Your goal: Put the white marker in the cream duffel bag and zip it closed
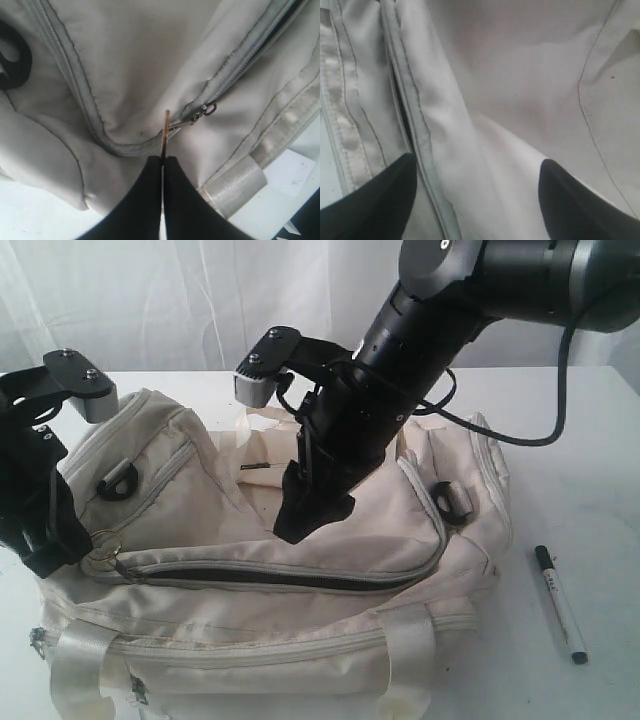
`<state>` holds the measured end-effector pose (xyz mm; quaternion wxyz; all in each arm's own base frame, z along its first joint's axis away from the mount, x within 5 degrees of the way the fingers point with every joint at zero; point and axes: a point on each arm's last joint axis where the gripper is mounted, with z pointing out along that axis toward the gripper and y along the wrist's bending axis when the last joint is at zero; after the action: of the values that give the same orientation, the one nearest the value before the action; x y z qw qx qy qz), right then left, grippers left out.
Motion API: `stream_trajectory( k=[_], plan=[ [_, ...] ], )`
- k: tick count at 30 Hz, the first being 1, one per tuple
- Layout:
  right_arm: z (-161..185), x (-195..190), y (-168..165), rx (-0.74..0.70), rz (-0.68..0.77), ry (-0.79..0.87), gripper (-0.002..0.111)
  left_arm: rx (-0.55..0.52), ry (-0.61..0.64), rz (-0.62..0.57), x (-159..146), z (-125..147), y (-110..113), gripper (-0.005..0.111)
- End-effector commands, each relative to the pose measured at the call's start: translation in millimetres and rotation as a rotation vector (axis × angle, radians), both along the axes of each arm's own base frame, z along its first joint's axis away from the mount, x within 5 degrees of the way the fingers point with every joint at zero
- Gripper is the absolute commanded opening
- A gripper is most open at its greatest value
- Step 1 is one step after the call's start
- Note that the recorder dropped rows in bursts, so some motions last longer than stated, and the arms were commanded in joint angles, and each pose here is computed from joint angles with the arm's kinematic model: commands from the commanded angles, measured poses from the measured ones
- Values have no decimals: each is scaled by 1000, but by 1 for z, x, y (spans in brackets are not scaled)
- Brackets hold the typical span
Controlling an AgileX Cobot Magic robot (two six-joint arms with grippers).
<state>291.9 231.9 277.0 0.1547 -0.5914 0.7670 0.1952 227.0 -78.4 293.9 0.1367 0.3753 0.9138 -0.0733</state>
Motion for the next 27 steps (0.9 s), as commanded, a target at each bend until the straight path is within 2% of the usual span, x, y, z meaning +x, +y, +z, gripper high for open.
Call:
stream_trajectory(
  k=[1,10,14,27],
  plan=[
    [-13,3,8,-20,18,4,64,-10,20,6,-4,0,1,0],
    [-20,3,12,-33,23,25,64,-8,23,1,-4,0,1,0],
    [-22,1,14,-29,-40,88,64,-10,24,2,-4,0,1,0],
    [-32,-6,25,-35,16,126,64,-14,16,4,-4,0,0,0]
  ],
)
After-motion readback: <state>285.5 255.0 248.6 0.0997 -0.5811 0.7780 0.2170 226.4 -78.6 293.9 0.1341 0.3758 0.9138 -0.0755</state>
